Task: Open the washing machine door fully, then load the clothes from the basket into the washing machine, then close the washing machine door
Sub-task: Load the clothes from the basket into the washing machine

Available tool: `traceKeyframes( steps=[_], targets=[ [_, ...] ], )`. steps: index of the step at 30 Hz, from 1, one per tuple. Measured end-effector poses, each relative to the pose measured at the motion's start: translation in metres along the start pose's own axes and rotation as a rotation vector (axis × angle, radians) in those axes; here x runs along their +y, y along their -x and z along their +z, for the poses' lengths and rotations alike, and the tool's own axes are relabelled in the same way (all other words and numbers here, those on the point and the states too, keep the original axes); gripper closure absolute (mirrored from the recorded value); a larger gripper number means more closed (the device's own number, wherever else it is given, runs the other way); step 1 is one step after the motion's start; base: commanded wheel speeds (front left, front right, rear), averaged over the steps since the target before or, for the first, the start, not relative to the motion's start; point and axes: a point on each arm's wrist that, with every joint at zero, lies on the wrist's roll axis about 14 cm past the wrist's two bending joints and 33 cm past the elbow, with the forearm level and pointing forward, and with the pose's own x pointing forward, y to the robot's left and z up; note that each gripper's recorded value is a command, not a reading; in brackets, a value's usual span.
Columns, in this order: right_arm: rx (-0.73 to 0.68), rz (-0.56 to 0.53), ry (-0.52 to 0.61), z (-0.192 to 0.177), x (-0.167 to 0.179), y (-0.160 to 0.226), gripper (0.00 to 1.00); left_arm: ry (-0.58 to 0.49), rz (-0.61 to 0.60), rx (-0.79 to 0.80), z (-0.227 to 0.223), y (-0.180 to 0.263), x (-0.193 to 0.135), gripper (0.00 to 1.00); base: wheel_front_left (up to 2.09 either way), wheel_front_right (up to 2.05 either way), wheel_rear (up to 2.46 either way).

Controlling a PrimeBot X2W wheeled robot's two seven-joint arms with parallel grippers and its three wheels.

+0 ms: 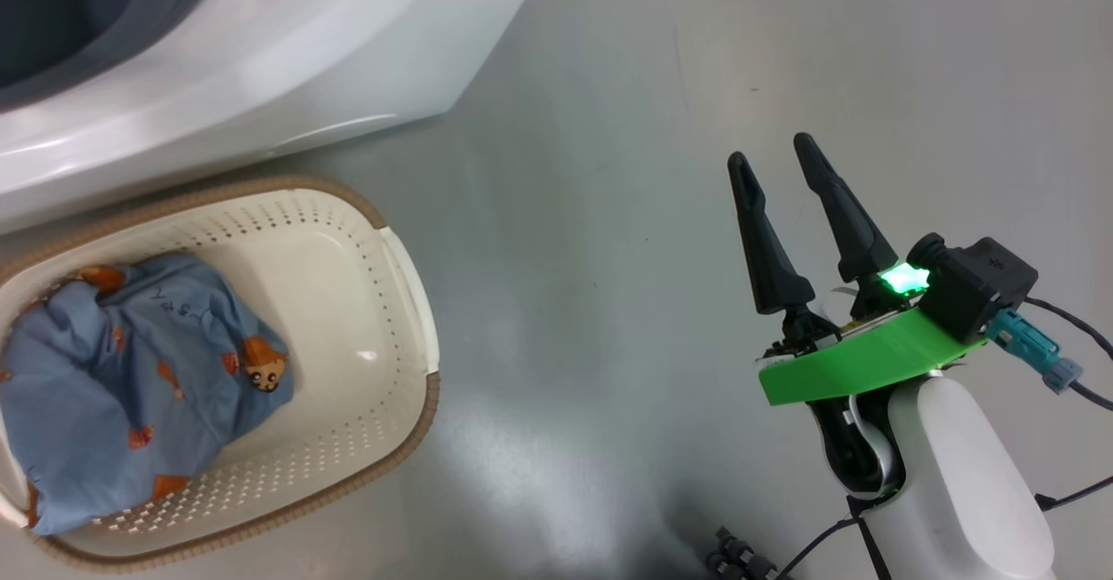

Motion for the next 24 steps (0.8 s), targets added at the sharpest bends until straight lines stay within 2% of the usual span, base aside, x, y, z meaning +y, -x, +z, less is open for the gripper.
traceKeyframes(
  steps=[1, 5, 11, 24],
  targets=[
    [-0.001, 0.003, -0.001, 0.000, 0.001, -0.001, 0.00, 0.003, 0.006, 0.046, -0.016, 0.007, 0.000, 0.00, 0.00, 0.00, 0.00],
    [-0.018, 0.026, -0.005, 0.005, 0.008, -0.007, 0.00, 0.012, 0.017, 0.192, -0.058, 0.029, 0.002, 0.00, 0.00, 0.00, 0.00],
    [-0.022, 0.044, -0.014, 0.006, 0.015, -0.008, 0.00, 0.014, 0.020, 0.335, -0.079, 0.042, 0.003, 0.00, 0.00, 0.00, 0.00],
    [-0.051, 0.069, -0.019, 0.017, 0.025, -0.009, 0.00, -0.014, 0.006, 0.329, -0.060, 0.052, -0.002, 0.00, 0.00, 0.00, 0.00]
  ],
)
